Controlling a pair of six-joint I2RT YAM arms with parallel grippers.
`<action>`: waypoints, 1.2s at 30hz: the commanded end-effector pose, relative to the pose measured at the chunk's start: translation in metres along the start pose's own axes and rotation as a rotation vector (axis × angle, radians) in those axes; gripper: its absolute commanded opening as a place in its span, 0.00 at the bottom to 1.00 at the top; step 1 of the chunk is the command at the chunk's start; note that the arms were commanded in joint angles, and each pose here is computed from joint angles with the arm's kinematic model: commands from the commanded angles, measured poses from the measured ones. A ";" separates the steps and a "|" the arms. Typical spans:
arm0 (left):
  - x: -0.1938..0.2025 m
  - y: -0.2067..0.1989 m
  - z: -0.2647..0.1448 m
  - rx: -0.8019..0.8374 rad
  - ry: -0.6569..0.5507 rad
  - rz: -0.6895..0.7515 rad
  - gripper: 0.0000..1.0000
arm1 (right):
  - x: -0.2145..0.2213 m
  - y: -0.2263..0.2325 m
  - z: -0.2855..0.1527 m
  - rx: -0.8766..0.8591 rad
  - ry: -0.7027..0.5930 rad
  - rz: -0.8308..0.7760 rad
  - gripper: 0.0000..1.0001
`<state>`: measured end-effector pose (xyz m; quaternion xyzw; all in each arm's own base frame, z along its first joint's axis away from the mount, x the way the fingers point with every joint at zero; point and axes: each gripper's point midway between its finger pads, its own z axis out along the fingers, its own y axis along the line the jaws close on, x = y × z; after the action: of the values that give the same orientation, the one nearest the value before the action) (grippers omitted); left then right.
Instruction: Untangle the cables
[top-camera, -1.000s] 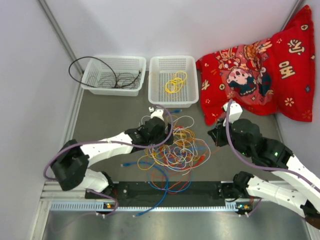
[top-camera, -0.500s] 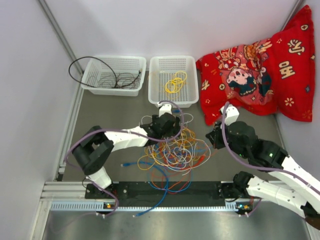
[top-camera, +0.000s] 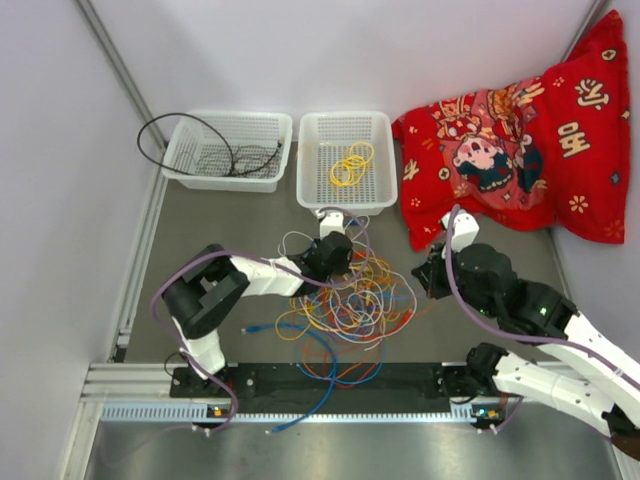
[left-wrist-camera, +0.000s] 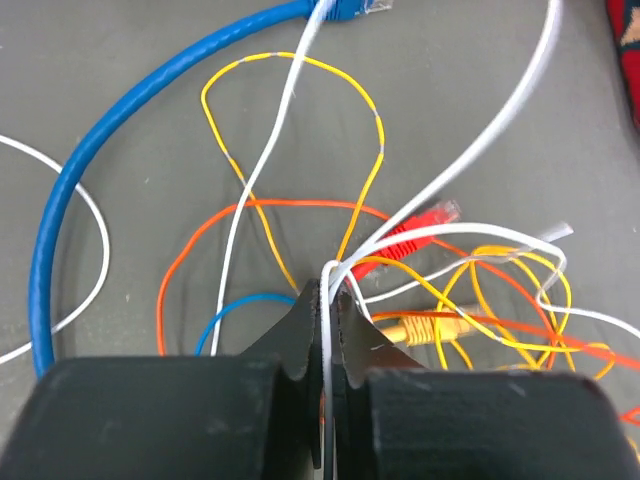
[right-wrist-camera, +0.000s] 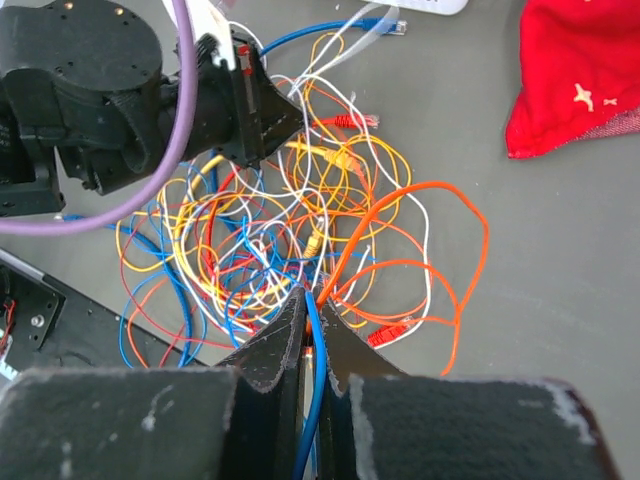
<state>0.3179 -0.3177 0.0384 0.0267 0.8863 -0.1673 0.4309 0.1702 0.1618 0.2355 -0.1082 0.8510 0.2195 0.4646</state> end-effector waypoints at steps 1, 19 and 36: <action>-0.043 -0.013 -0.029 0.077 -0.116 -0.015 0.00 | -0.011 0.006 -0.003 -0.024 -0.037 0.002 0.00; -0.266 -0.034 -0.289 0.309 -0.583 0.053 0.00 | -0.041 0.017 -0.006 -0.055 -0.119 -0.032 0.99; -0.266 -0.048 -0.306 0.409 -0.556 0.025 0.00 | -0.132 0.117 0.000 -0.466 -0.440 -0.017 0.81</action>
<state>0.2492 -0.2416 0.4026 0.0879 0.7097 -0.3084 0.6273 0.1990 0.2430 0.3598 -0.1411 0.6906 0.3926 0.5908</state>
